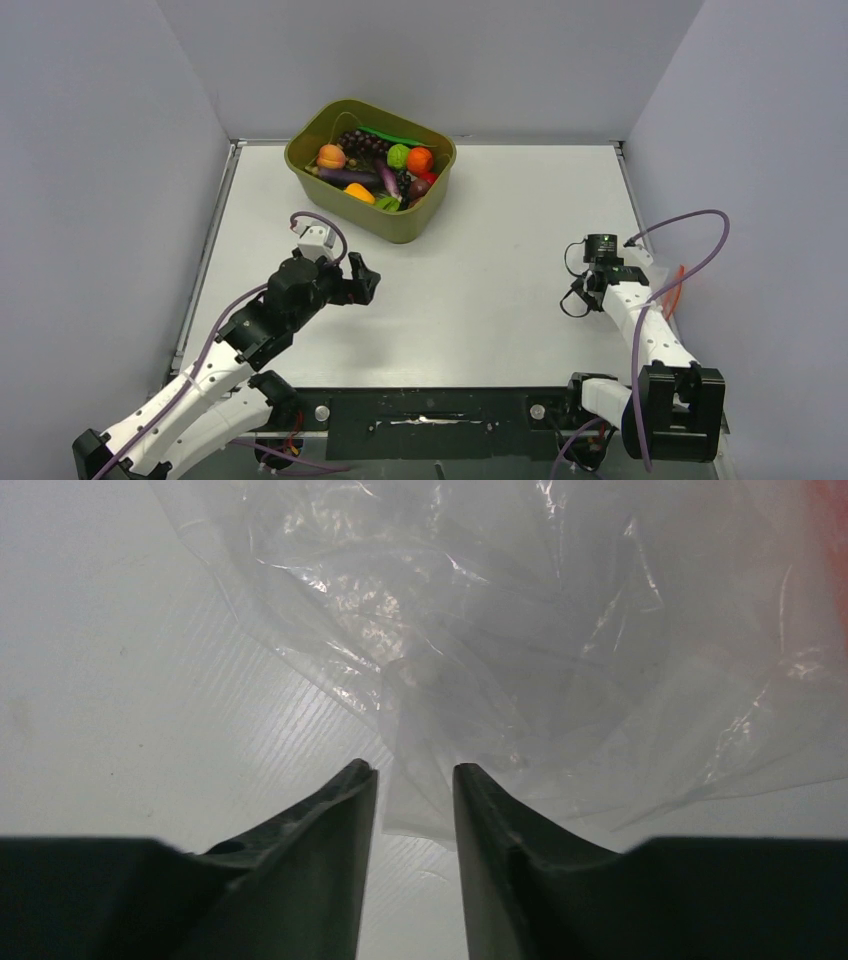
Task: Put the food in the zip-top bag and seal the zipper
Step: Pick up the zipper food storage bag at the corner of the board.
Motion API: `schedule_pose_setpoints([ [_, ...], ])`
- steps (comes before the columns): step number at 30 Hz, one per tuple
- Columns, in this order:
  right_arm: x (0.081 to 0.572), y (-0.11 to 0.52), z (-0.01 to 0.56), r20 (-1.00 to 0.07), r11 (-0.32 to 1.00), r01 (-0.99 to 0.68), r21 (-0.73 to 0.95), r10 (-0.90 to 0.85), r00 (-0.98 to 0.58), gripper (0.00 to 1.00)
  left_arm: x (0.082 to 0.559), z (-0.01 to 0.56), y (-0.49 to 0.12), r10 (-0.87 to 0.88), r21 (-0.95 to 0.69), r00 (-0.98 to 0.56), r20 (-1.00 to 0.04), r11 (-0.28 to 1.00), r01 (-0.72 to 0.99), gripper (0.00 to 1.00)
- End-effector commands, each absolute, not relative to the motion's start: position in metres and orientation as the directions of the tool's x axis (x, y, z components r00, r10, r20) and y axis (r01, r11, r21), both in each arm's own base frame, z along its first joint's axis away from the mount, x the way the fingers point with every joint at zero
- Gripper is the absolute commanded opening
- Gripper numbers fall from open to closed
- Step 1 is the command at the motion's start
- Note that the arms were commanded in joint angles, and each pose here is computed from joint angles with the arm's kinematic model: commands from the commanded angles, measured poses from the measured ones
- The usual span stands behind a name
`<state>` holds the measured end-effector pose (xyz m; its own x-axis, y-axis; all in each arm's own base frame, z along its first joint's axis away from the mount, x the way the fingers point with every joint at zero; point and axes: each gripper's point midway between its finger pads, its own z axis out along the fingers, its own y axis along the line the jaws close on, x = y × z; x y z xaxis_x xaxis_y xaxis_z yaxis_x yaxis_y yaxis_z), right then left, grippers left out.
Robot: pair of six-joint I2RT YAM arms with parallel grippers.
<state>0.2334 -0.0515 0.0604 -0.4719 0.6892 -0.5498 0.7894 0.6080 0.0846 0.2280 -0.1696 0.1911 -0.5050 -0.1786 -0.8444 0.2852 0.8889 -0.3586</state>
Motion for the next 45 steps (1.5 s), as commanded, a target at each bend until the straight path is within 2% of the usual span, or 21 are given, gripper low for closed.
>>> schedule_pose_setpoints([
  [1,0.246,-0.058,0.074,-0.601,0.611,0.783,0.118,0.672,-0.433,0.18,0.229,0.214,-0.174,-0.214,-0.380,-0.446,-0.869,0.865,0.326,0.93],
  [6,0.247,-0.057,0.075,-0.602,0.623,0.772,0.123,0.665,-0.441,0.00,0.229,0.217,-0.172,-0.225,-0.385,-0.433,-0.873,0.863,0.327,0.92],
  [10,0.245,-0.056,0.076,-0.602,0.635,0.763,0.123,0.659,-0.451,0.00,0.229,0.217,-0.172,-0.221,-0.380,-0.431,-0.875,0.864,0.330,0.92],
  [19,0.258,-0.029,0.095,-0.610,0.775,0.601,0.196,0.576,-0.544,0.00,0.229,0.216,-0.173,-0.226,-0.385,-0.425,-0.876,0.860,0.336,0.91],
  [22,0.260,-0.016,0.104,-0.608,0.802,0.555,0.222,0.559,-0.564,0.00,0.225,0.215,-0.183,-0.199,-0.381,-0.424,-0.884,0.833,0.402,0.90],
  [24,0.262,0.001,0.114,-0.614,0.831,0.496,0.253,0.534,-0.581,0.00,0.222,0.216,-0.189,-0.195,-0.387,-0.422,-0.885,0.812,0.437,0.89],
  [29,0.267,0.062,0.143,-0.628,0.898,0.212,0.387,0.425,-0.653,0.00,0.216,0.227,-0.196,-0.208,-0.398,-0.393,-0.896,0.770,0.499,0.87],
  [32,0.264,0.079,0.151,-0.611,0.885,0.174,0.433,0.430,-0.665,0.00,0.213,0.234,-0.199,-0.212,-0.396,-0.374,-0.903,0.748,0.533,0.86],
  [36,0.260,0.109,0.168,-0.584,0.854,0.073,0.515,0.411,-0.700,0.00,0.192,0.250,-0.219,-0.152,-0.299,-0.263,-0.953,0.619,0.727,0.78],
  [39,0.253,0.137,0.189,-0.567,0.806,-0.031,0.591,0.388,-0.726,0.00,0.175,0.269,-0.226,-0.164,-0.199,-0.132,-0.978,0.519,0.831,0.77],
  [45,0.236,0.180,0.227,-0.580,0.732,-0.190,0.654,0.324,-0.747,0.00,0.180,0.283,-0.228,-0.140,-0.047,0.030,-0.990,0.516,0.855,0.78],
])
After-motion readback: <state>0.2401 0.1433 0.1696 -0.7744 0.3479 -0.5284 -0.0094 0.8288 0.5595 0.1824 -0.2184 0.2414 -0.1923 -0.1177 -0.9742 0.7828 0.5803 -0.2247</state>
